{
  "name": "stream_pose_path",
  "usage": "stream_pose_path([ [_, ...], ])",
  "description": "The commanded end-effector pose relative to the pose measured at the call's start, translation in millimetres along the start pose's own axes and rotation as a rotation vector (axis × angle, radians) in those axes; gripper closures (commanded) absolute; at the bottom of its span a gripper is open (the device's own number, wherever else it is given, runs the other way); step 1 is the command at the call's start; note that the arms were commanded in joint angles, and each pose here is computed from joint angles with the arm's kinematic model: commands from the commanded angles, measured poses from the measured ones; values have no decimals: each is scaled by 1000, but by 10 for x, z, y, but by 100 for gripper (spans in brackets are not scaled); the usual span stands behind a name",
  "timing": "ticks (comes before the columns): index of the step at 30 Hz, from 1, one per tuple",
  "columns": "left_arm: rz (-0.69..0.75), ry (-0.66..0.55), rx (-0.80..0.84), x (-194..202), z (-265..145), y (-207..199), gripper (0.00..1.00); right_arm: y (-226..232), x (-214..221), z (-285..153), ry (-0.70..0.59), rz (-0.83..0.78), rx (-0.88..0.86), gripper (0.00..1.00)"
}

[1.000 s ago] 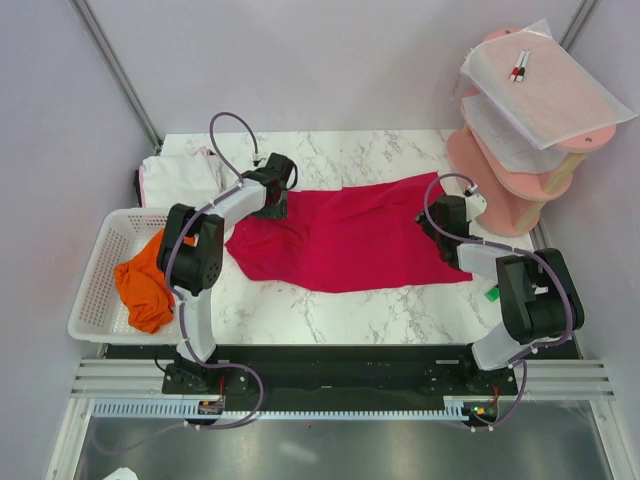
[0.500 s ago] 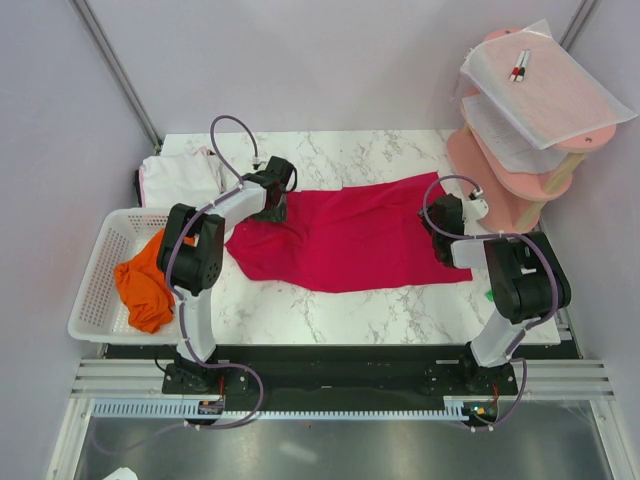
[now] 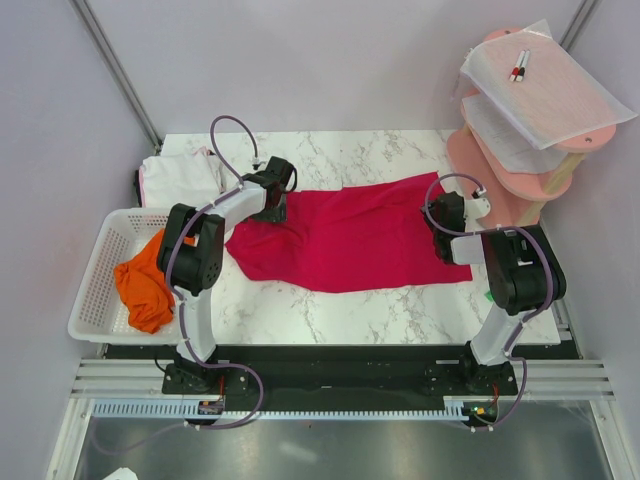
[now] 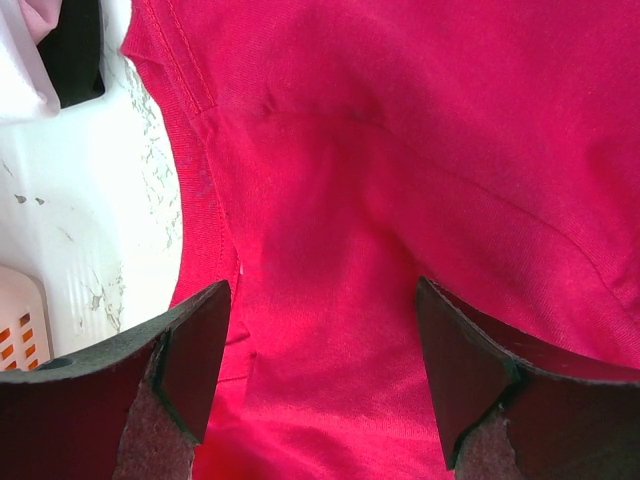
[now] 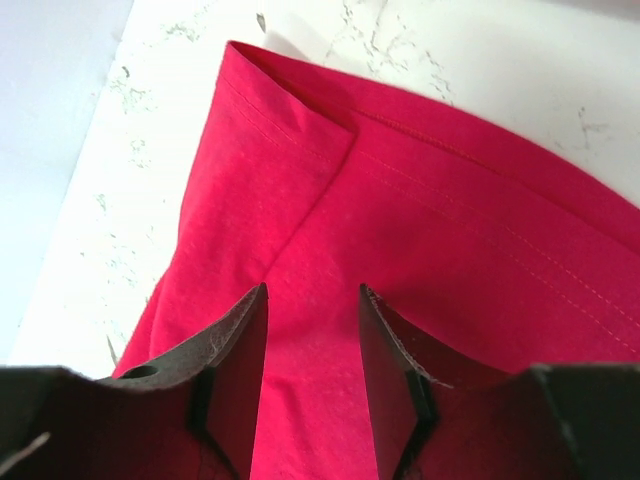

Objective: Fold and stack the t-shirts
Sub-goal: Fold the flattened tshirt in 1/3 of the way

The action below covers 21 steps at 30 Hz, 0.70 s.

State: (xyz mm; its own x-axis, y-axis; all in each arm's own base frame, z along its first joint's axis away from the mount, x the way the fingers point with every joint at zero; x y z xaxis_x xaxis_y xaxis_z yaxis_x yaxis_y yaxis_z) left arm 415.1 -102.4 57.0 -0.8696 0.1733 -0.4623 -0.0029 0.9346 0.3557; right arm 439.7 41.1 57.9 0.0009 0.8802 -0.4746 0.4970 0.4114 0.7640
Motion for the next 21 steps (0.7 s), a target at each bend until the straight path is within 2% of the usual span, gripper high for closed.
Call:
stream_pose_path([
  [1,22,-17,-21,-34,60,-7,19,322,-150,32,-47,55,-91,52],
  [17,27,-21,-23,-51,54,-8,20,268,-62,393,-36,54,-52,53],
  [21,25,-22,-24,-58,54,-2,19,216,-33,470,-27,53,-43,60],
])
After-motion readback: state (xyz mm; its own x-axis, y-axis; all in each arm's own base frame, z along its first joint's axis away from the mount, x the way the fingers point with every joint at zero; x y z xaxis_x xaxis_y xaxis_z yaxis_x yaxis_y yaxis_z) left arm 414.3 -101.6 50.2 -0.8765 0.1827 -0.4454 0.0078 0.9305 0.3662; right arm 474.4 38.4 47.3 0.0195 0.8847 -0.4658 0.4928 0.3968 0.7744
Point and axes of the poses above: each gripper's point midway between its finger pads, its own z axis out along the fingers, its own y axis along the line the jaws close on, x = y × z, the point moved 2 cm from there along -z, back along the fingers, and after that the axes turned 10 degrees about z, right-handed, at the moved point
